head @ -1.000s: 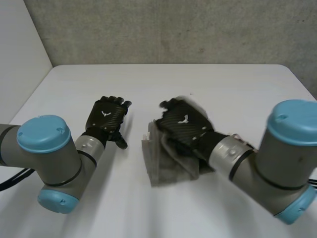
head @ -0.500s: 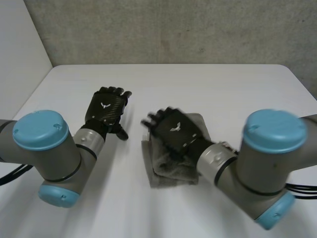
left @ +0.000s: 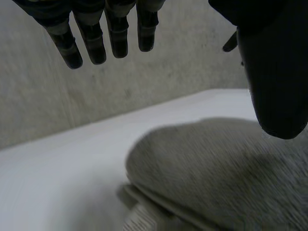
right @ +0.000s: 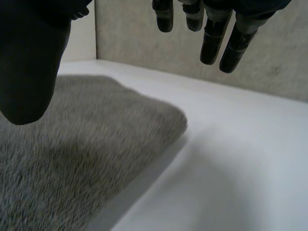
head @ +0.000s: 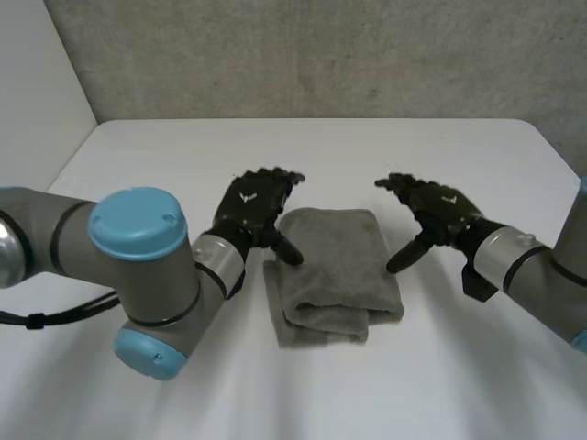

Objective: Fold the towel.

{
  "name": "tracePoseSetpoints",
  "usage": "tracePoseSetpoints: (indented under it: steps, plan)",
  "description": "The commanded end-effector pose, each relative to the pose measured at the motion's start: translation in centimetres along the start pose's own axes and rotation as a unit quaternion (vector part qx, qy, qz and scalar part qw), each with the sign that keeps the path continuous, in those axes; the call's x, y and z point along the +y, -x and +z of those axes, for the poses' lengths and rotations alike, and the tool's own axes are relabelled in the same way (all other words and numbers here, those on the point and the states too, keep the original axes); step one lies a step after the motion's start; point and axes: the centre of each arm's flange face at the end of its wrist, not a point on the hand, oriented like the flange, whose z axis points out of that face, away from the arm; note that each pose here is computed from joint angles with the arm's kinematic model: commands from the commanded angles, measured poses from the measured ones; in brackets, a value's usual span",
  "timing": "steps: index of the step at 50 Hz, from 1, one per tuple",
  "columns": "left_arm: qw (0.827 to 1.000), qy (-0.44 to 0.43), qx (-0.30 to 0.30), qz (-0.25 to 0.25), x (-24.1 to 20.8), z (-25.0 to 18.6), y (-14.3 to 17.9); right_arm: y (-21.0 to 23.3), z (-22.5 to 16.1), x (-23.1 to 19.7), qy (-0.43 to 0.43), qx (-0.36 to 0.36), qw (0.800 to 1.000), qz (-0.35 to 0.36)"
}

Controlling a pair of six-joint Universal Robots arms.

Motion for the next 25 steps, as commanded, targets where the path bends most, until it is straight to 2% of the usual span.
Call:
tracePoseSetpoints:
  steps: [1,18,25]
  plan:
    - [1.000,0.027,-0.002,-0.004,1.9,-0.1,0.1,0.1,1.1,1.9,0.026,-0.012,1.000,0.011]
    - [0.998,0.067,-0.008,0.003,4.6,-0.6,0.4,-0.2,4.1,5.5,0.060,-0.034,0.998,0.015]
    - [0.997,0.078,-0.011,0.016,5.8,-0.3,0.6,-0.4,4.3,5.9,0.064,-0.032,0.997,-0.014]
